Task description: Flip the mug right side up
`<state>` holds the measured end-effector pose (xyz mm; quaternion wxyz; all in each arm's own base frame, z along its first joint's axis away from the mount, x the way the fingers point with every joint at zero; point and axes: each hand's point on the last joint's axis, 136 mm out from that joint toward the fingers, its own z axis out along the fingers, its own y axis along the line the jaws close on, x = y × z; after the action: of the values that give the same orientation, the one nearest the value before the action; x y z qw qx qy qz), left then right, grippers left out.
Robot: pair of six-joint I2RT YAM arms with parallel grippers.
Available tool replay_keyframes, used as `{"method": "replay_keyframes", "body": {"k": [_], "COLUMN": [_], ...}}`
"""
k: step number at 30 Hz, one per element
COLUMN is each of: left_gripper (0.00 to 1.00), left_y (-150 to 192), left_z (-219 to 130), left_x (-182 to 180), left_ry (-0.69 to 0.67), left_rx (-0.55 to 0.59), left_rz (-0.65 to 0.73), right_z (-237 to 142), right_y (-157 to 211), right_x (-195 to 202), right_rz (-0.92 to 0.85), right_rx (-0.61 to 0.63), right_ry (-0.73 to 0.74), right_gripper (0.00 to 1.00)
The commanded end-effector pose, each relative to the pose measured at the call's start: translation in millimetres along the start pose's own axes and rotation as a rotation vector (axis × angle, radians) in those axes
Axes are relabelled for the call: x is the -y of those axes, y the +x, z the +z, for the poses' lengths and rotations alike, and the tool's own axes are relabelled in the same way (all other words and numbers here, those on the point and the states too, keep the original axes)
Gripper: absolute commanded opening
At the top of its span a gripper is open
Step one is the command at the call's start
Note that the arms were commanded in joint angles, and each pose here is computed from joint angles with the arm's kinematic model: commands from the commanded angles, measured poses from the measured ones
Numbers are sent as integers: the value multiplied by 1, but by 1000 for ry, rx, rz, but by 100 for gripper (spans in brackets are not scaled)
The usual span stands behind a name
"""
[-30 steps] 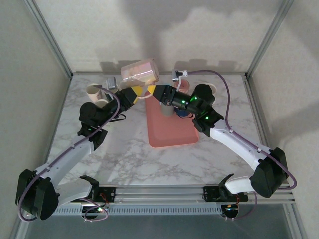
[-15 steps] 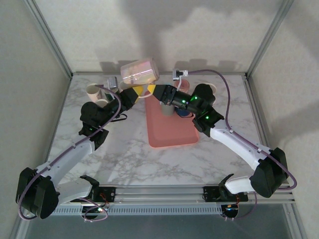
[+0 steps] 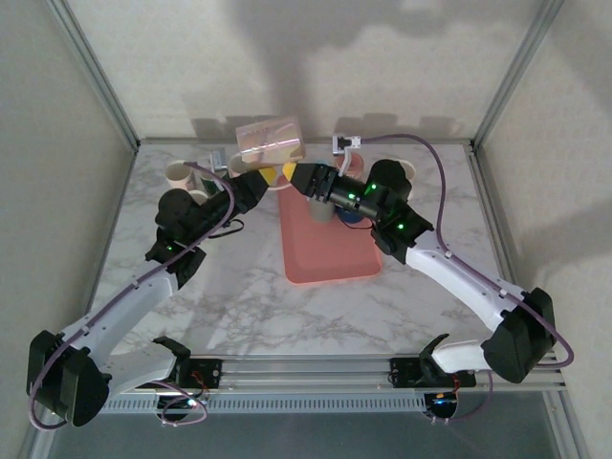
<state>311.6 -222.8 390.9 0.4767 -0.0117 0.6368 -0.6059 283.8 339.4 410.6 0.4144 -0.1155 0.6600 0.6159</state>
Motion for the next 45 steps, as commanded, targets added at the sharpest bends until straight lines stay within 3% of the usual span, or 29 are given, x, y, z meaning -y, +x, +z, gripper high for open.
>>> {"method": "replay_keyframes", "body": {"k": [1,11,22,34,45], "left_gripper": [0,0,0,0,0], "left_y": [-37,-42,-38,-11,4], "left_z": [-9,-7,-37,-74,-83], "left_x": [58,26,-56,-149,-207], "left_ry": [93,-169,-684,-1090,-1255], "left_rx": [108,50,-106,-278,-383], "left_rz": [185,285,364,368,379], "right_z": [-19,-57,-66,-60,-65], "right_y": [-26,-26,-6,5,5], "right_x": [-10,43,70,120,150], "right_rz": [-117,-295,-414,-21,111], "right_rx": [71,7,-192,-268,-258], "right_ry": [81,447,560,549,587], "right_gripper": [61,61,64,63,62]}}
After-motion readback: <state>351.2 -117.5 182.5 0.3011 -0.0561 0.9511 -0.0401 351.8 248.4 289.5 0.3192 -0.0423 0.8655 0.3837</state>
